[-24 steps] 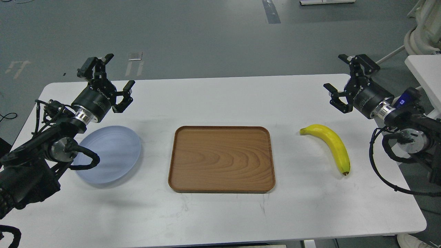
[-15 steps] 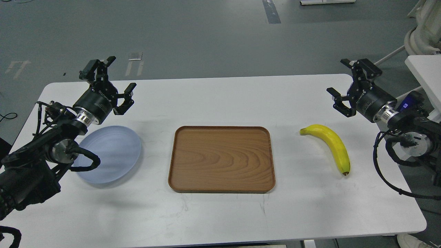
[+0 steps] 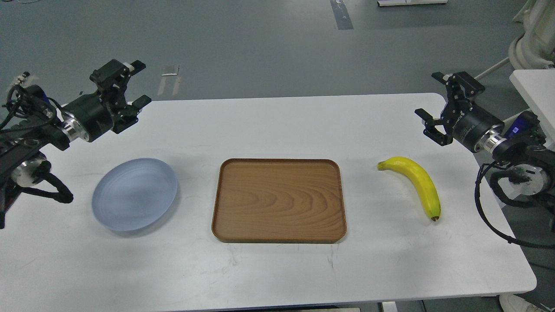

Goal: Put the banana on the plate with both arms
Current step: 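Move the left gripper down toward the rim of the light blue plate, then close the left gripper on the plate rim farthest from the tray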

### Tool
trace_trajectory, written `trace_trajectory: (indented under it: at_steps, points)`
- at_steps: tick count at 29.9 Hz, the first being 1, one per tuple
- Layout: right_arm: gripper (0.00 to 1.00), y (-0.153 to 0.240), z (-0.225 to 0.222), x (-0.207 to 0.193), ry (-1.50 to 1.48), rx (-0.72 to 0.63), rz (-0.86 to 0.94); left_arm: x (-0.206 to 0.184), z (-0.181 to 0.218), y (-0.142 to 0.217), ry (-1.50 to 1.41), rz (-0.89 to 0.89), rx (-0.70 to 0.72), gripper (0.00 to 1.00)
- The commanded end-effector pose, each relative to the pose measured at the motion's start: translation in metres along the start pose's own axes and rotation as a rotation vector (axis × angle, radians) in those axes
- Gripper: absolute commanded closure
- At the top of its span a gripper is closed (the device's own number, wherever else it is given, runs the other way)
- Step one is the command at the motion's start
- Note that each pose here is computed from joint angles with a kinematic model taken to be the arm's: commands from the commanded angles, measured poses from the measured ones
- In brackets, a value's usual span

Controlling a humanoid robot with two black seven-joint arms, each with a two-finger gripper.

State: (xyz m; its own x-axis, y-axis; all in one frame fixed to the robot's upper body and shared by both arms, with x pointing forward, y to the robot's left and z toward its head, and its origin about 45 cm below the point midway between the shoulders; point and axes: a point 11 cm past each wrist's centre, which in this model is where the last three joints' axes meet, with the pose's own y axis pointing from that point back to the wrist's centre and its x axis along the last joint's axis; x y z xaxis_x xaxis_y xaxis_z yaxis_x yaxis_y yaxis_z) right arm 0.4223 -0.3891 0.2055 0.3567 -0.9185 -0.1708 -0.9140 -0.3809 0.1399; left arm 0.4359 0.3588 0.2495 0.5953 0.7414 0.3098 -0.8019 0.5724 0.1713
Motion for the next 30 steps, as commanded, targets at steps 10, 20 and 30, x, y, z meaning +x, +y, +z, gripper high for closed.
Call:
trace_trajectory:
  at_steps: [10,20,30]
  points:
    - [0.01,-0.004,0.000,-0.005,0.017,-0.007,-0.021,-0.015,-0.073,0.079,-0.801,-0.445,0.515,0.00]
    - [0.01,-0.004,0.001,-0.006,0.019,-0.009,-0.022,-0.003,-0.114,0.103,-0.860,-0.434,0.643,0.05]
    - [0.01,-0.004,0.002,-0.006,0.018,-0.011,-0.025,-0.013,-0.128,0.103,-0.832,-0.449,0.656,0.49]
